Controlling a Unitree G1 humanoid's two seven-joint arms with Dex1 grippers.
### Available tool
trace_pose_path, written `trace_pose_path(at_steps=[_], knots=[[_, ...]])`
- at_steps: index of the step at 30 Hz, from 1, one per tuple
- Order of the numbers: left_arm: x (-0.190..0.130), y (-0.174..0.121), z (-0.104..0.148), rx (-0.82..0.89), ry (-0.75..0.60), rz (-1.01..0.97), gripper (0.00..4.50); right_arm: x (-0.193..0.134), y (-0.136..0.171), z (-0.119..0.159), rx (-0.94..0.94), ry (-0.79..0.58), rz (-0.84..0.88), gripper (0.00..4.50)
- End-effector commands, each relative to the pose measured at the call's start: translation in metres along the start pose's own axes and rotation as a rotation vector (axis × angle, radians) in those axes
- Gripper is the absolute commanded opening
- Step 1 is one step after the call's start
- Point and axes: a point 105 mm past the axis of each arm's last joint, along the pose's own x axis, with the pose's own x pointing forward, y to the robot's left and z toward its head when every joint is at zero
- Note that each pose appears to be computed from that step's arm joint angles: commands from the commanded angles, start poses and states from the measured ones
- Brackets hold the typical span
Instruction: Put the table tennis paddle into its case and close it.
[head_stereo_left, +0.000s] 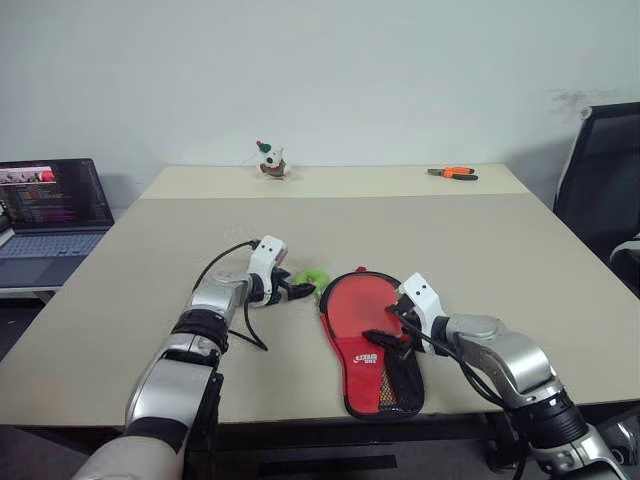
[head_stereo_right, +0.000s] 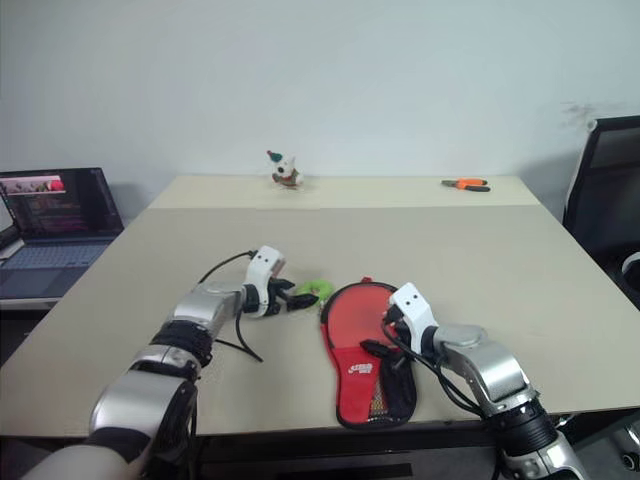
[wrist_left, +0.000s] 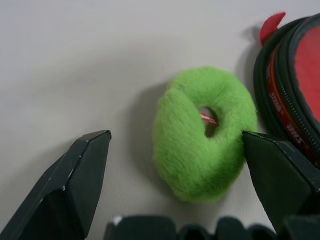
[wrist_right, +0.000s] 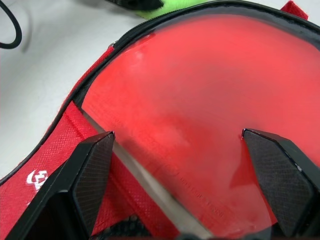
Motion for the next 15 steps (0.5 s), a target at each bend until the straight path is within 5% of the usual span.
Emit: trace_pose_path(at_steps=[1, 6, 15], knots=[[0.006, -0.009, -0.005, 0.058, 0.037, -0.052, 4.47, -0.001, 0.002, 0.0, -0.012, -0.003, -0.017, 4.5], [0.008, -0.013, -0.011, 0.071, 0.044, -0.069, 3.95, 0.0, 0.0, 0.007, -0.047, -0.042, -0.043, 4.5], [0.008, -0.01, -0.012, 0.066, 0.041, -0.052, 0.86, 0.017, 0.011, -0.003, -0.123, 0.019, 0.001, 4.5]])
